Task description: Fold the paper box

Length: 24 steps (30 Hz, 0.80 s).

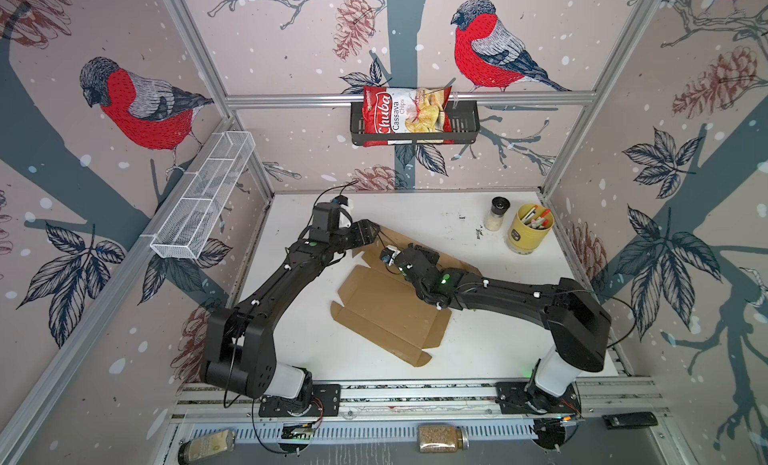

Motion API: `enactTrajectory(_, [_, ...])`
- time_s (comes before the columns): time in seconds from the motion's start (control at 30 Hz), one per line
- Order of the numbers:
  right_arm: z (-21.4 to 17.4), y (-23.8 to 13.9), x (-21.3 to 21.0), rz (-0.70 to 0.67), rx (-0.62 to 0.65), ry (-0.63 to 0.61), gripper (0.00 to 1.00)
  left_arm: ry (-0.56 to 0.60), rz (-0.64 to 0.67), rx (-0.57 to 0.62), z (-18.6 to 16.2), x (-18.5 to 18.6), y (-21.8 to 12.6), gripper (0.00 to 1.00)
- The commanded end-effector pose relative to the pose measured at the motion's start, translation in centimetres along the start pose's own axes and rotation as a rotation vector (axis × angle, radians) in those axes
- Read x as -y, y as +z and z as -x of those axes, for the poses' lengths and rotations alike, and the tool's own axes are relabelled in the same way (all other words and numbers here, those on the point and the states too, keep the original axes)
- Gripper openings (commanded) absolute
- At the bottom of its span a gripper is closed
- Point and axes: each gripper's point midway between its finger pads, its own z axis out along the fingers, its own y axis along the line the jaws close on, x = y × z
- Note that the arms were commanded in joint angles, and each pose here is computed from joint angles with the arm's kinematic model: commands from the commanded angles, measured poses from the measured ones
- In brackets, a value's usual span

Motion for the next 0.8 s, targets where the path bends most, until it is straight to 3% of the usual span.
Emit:
enactTrajectory(0.0, [-0.8,0.2,-2.7,0.109,-0.014,-0.044,0.0,-0.041,-0.027,0.05,-0.8,-1.1,-1.8,0.87])
enactTrajectory(0.1, [-0.9,0.3,-2.6,0.108,-0.012,-0.044,0.0,-0.11,-0.065,0.172,-1.7,-2.5,-3.4,0.93])
enactTrajectory(0.23, [-1.0,0.4,-2.4,0.109,-0.01,-0.039,0.0,-0.19,-0.138,0.216,-3.0,-2.7,-3.8,0.96])
enactTrajectory(0.33, [-1.1,0.5,-2.6,0.111,-0.015,-0.043,0.0,-0.228,-0.161,0.223,-3.9,-3.3,-3.1,0.93])
enactTrajectory(0.53, [-1.1,0.4,-2.4,0.104,-0.021,-0.04,0.0,-0.257,-0.141,0.181,-5.2,-5.4,-0.5,0.71])
enactTrajectory(0.77, [-1.2,0.5,-2.7,0.107,-0.025,-0.043,0.0,-0.29,-0.124,0.122,-6.1,-5.9,2.3,0.72])
